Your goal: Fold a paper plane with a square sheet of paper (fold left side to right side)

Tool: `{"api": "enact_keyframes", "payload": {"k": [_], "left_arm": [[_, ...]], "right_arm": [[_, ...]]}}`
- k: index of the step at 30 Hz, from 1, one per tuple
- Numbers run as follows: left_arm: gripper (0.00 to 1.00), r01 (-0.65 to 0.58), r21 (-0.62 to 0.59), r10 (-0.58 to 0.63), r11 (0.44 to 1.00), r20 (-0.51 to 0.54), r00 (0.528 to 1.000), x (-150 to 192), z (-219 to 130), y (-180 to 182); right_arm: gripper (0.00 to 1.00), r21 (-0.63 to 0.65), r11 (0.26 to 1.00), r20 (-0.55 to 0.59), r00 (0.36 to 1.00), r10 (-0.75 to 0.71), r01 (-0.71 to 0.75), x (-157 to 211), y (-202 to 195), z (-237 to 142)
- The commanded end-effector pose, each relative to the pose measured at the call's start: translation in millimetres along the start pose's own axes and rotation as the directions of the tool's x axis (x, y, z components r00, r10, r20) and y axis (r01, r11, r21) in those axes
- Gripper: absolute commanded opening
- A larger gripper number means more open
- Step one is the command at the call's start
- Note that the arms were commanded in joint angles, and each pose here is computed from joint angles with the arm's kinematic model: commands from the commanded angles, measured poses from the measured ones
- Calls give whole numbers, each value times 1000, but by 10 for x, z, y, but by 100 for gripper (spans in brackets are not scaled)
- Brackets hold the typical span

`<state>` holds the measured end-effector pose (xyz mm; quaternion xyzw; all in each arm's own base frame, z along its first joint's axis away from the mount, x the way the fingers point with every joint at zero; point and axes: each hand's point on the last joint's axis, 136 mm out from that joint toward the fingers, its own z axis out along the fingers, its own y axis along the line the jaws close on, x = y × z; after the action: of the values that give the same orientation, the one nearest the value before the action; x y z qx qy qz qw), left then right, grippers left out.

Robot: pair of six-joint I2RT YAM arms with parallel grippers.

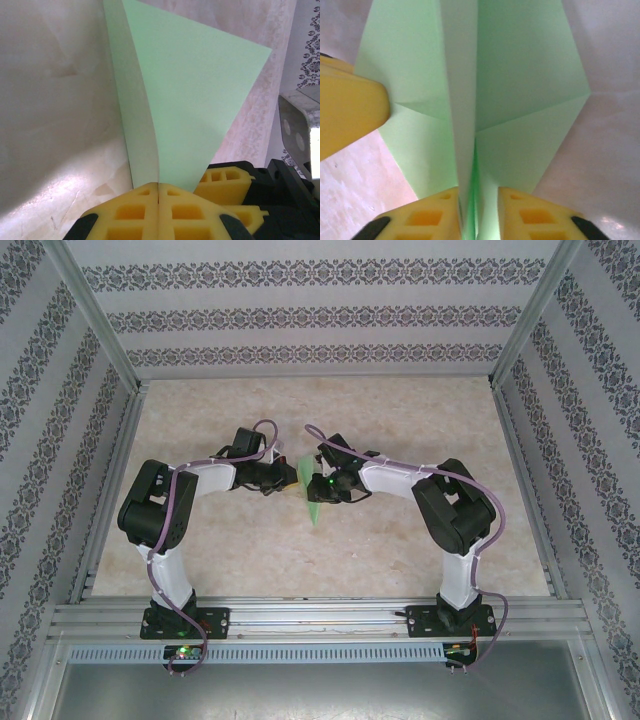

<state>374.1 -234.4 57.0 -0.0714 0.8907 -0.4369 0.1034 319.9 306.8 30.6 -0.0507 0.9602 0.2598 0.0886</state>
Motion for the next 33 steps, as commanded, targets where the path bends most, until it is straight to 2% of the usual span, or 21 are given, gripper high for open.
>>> {"api": "enact_keyframes", "payload": {"k": [1, 18, 33], "left_arm": [[0, -8, 1, 8, 1000, -17, 1000, 71, 61, 36], [0, -8, -7, 8, 1000, -18, 1000, 95, 61, 66], [0, -7, -18, 6, 1000, -20, 1000, 114, 65, 102]], "right_arm": [[21, 21, 1000, -2, 1000, -22, 22, -8, 43, 15], [22, 68, 997, -29, 999, -19, 21, 46, 14, 99], [18, 101, 995, -60, 998, -13, 19, 113, -2, 190]]}}
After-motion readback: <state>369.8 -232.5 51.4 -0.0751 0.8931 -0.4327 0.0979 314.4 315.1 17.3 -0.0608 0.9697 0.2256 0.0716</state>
